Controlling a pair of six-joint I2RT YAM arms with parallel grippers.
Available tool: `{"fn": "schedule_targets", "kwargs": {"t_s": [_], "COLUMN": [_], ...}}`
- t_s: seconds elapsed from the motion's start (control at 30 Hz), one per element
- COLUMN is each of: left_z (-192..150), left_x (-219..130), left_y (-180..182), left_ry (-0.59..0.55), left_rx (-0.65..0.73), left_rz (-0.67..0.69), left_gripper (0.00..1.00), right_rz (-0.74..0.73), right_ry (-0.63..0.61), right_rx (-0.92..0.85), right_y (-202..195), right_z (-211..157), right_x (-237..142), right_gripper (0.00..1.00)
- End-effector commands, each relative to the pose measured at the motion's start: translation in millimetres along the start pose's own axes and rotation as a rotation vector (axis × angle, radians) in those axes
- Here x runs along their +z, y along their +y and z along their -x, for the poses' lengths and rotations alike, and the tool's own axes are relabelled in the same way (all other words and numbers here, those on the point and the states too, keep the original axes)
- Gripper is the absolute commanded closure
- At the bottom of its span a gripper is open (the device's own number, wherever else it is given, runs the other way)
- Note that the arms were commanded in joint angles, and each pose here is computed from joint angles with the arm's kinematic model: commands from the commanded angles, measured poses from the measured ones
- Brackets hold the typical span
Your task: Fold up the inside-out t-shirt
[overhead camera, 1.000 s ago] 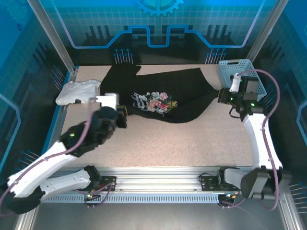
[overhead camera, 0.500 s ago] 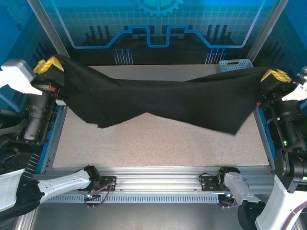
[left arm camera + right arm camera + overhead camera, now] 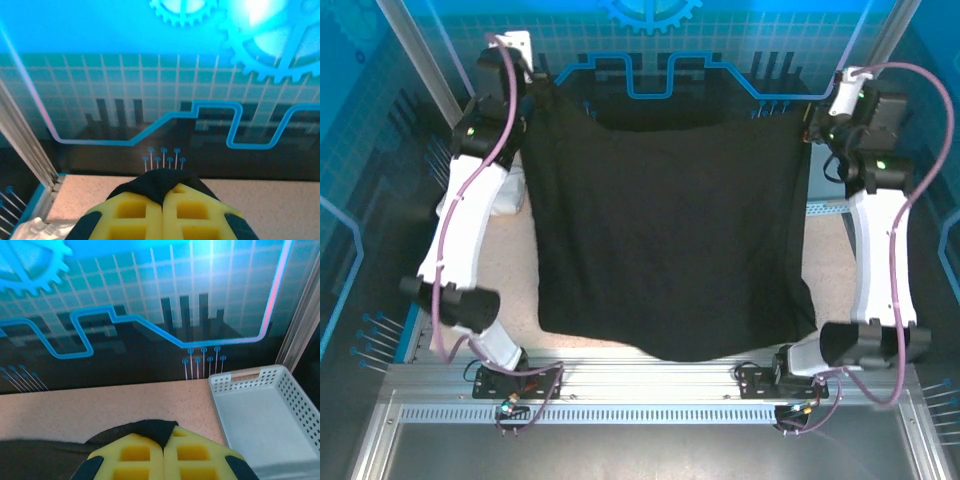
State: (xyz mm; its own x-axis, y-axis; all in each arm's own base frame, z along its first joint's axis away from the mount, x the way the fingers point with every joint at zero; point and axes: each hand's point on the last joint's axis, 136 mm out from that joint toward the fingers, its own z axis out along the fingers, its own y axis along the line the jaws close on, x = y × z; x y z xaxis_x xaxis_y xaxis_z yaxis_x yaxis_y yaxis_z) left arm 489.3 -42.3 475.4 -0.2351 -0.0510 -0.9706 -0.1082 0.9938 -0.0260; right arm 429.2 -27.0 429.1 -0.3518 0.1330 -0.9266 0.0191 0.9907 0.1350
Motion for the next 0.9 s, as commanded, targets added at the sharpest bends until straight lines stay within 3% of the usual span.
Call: {"fn": "schedule_targets", "kwargs": {"t_s": [0.0,0.13,0.33,0.67,0.87], "left_z": [69.3,89.2,112.0,137.1,151.3], "left_x": [-31.9,-49.0,-133.9,-340.7,-400.9], "left_y": [0.1,0.7,11.7,41.4,54.0], "left_ry": [-0.168,-0.220,-0.352,-0.667,-0.787], "left_rx": [-0.049,-0.051,-0.096,-0.175,-0.185], "left_rz": [-0.059,-0.075,-0.135,-0.311,-0.346], "left_gripper": [1.00,1.00,1.00,1.00,1.00], "right_rz": [0.039,0.052,0.047,-0.021,-0.079], "right_ry": [-0.159,-0.167,-0.238,-0.514,-0.660], "right_rx": [-0.048,-0.071,-0.114,-0.176,-0.199], "right_y": [9.8,15.1,23.9,38.8,41.0], "right_z": [54.7,60.1,71.8,84.5,91.6], "right_x": [-9.9,-16.6,-78.3,-265.0,-344.4], "right_gripper": [1.00,1.00,1.00,1.00,1.00]}}
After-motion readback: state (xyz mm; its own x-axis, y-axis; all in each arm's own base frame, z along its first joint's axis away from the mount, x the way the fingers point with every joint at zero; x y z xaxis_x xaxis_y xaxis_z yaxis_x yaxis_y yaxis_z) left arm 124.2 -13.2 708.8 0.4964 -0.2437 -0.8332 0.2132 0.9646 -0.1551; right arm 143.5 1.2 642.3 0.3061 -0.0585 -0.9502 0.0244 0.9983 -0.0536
